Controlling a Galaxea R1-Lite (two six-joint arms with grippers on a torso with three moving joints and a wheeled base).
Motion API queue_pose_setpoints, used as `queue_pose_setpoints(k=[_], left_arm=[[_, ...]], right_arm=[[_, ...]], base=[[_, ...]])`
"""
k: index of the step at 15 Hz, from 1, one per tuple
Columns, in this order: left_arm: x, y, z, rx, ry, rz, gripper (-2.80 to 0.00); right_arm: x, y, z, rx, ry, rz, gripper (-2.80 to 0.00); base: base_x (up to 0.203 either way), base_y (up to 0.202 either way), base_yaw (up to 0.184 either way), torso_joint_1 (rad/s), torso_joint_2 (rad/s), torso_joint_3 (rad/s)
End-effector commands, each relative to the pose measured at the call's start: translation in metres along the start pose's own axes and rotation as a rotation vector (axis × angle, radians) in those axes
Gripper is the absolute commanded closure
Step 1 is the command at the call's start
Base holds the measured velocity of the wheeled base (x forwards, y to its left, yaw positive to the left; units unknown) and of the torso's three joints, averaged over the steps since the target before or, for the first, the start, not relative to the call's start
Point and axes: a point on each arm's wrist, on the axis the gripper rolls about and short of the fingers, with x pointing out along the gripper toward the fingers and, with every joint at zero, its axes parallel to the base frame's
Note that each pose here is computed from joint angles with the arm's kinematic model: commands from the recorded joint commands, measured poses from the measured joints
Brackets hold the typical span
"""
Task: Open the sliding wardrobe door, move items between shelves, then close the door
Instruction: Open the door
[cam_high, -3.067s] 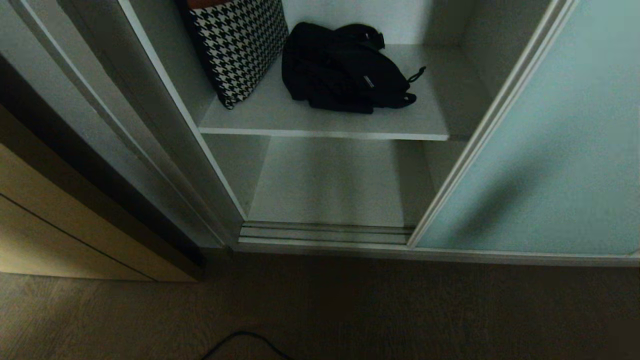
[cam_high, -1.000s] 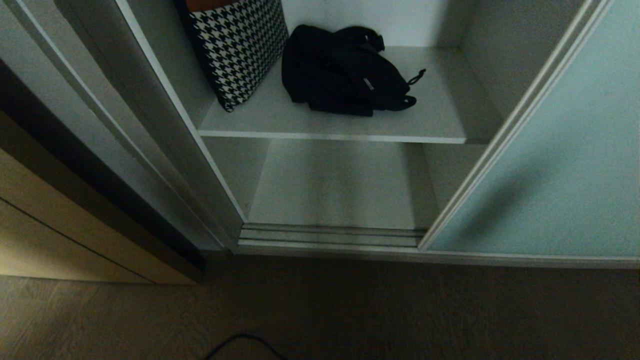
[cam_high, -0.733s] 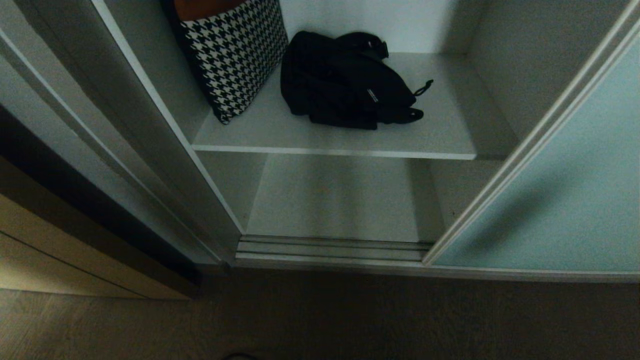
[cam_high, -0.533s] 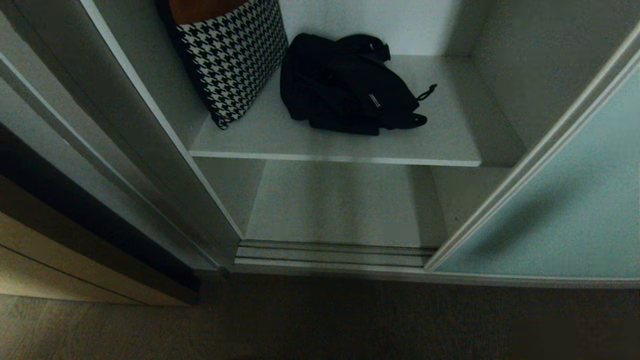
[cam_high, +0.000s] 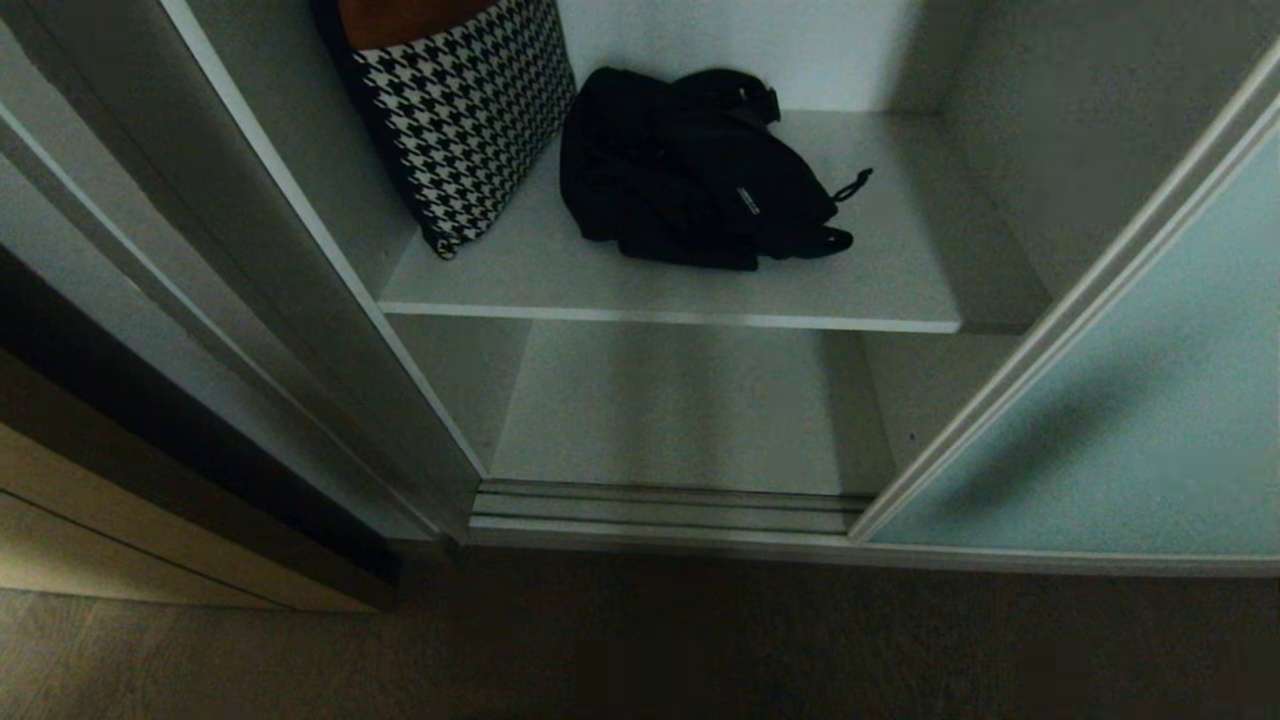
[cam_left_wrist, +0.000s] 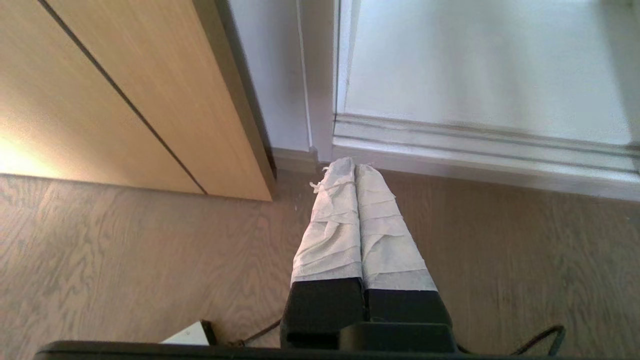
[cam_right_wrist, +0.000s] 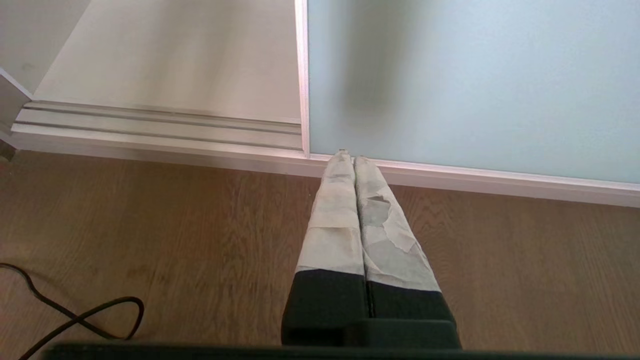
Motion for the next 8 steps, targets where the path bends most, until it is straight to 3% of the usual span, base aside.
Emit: queue_pose_setpoints(k=[1,5,8], left_arm=[[-0.006,0.0,0.022,-0.005,-0.069,0.001,0.0],[-0.021,-0.001,0.083,-0.024,-0.128,-0.004,0.0],[0.004,-0.004,0.137,-0.032,-0.057,-0.057,0.0]], right_arm=[[0.0,0.0,0.0,0.0,0.0,0.0,0.0],[0.0,0.0,0.0,0.0,0.001,0.0,0.0],[0.0,0.0,0.0,0.0,0.0,0.0,0.0]], base=[[0.0,0.0,0.0,0.0,0.0,0.0],[0.0,0.0,0.0,0.0,0.0,0.0],[0.0,0.0,0.0,0.0,0.0,0.0]])
